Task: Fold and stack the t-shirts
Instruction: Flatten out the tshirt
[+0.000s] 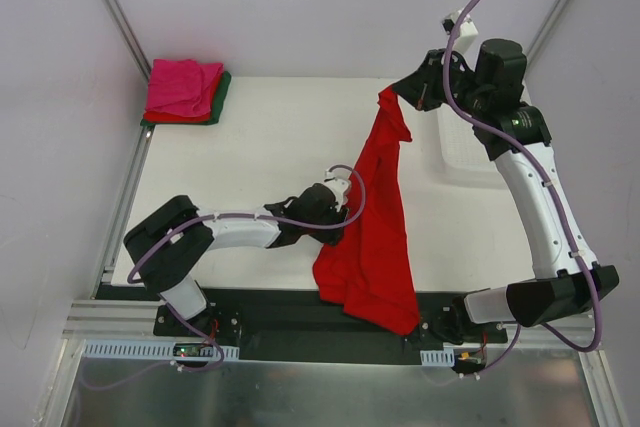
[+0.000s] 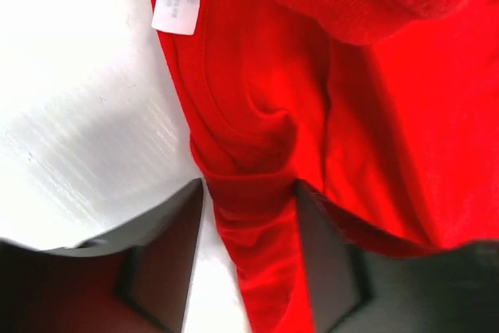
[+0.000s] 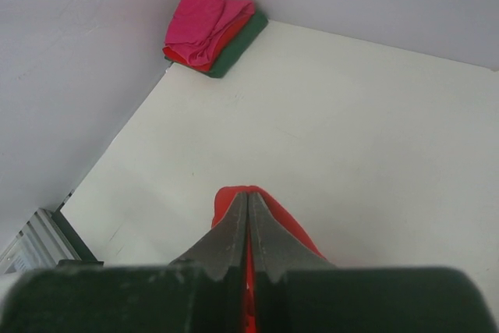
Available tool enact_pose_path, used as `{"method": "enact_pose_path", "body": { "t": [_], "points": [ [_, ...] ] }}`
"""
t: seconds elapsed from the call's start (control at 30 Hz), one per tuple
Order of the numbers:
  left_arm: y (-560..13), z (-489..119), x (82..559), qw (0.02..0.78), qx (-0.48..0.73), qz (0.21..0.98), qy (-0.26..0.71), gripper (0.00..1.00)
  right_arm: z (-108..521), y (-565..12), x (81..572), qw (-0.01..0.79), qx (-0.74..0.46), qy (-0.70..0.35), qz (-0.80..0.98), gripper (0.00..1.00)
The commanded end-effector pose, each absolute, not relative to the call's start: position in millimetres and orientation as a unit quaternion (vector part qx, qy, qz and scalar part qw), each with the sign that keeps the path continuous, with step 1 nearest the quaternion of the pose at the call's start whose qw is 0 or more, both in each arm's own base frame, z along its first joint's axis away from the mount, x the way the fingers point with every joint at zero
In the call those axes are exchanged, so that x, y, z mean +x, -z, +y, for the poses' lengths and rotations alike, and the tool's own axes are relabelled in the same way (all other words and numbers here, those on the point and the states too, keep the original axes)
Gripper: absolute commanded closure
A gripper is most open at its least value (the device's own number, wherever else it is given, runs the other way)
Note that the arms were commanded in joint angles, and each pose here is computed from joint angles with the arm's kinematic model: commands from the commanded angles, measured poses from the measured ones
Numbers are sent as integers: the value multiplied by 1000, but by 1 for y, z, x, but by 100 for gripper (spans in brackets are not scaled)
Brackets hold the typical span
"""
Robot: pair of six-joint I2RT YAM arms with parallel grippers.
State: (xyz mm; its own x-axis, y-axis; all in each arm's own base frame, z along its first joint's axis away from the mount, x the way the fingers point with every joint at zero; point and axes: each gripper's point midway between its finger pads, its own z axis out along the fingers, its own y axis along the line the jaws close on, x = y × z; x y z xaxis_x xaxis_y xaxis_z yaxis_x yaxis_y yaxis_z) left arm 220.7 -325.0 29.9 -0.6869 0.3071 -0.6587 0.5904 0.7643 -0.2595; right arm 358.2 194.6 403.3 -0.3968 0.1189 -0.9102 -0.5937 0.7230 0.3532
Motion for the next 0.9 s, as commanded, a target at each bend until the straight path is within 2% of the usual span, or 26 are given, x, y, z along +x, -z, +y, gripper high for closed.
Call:
{"method": "enact_pose_path", "body": {
  "t": [0.0,0.1,0.17,0.23,0.27,0.53,0.87],
  "points": [
    [-46,-342,232,333,254,875,243,55,193,-425,354,555,-168,-343,739,99],
    [-51,-345,233,332,255,875,244,63,193,-423,355,553,-168,-343,741,99],
    [-55,-346,234,333,255,874,245,74,194,-421,355,549,-168,-344,743,99],
    [-62,-345,233,336,259,872,245,86,193,-420,356,549,-168,-343,743,99],
    [-69,-344,234,343,257,869,247,100,193,-419,357,550,-167,-342,744,99],
    [-112,-330,239,384,259,855,233,100,186,-415,362,556,-153,-321,751,99],
    [-207,-271,271,484,241,833,120,100,172,-433,381,593,-129,-279,744,99]
  ]
}}
